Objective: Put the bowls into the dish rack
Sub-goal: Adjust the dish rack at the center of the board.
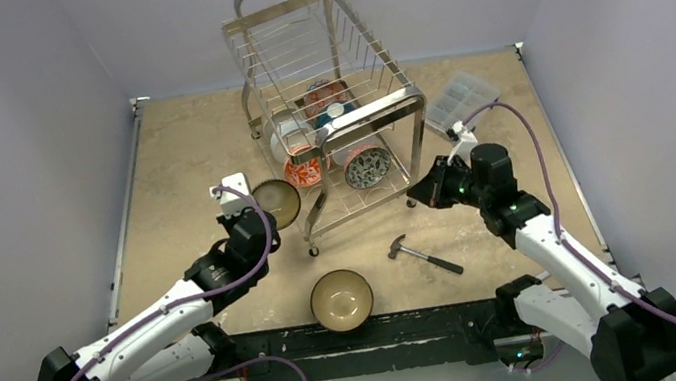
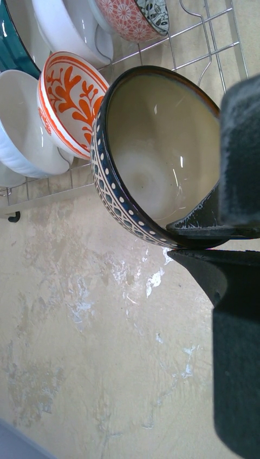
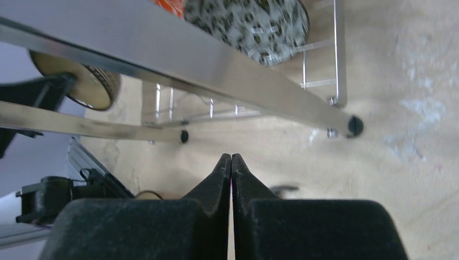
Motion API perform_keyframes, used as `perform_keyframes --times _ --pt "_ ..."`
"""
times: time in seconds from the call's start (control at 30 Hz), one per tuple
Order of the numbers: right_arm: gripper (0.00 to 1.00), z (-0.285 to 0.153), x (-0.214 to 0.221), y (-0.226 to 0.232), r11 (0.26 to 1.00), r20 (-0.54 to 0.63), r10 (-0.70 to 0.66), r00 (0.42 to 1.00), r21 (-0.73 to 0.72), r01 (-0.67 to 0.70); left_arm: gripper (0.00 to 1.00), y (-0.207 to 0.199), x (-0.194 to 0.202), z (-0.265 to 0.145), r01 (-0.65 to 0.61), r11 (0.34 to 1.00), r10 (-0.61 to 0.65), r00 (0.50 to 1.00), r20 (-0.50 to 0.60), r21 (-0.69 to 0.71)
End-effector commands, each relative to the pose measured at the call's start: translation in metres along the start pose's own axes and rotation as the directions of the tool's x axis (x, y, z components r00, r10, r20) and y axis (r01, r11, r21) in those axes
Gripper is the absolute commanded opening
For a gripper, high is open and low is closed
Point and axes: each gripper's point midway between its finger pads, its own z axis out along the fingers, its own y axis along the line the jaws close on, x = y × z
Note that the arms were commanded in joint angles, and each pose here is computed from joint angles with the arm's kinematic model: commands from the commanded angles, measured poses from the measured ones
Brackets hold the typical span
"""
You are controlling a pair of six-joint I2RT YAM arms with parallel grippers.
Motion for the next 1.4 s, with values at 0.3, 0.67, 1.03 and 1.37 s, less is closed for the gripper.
perform_keyframes --times 0.3,0.67,1.03,1.37 --pt "0.0 -0.02 -0.154 0.042 0.994 0.546 -0.096 0.832 0.1 0.049 0.0 -0.016 -0.039 -0.004 0.153 0.988 -0.155 0.985 0.078 0.034" --pt "0.0 -0.027 -0.218 -0.021 0.912 0.674 -0.156 0.722 0.378 -0.156 0.0 -0.015 -0.045 -0.006 0.154 0.987 -0.157 0.984 0.085 0.036" --pt "0.0 -0.029 -0.256 -0.048 0.936 0.593 -0.092 0.8 0.326 -0.134 0.0 -0.023 -0.048 -0.009 0.166 0.982 -0.173 0.982 0.076 0.089" --pt "0.0 -0.039 -0.134 -0.006 0.998 0.384 -0.031 0.923 0.067 0.006 0.0 -0.081 -0.033 -0.011 0.238 0.919 -0.249 0.968 -0.006 0.315"
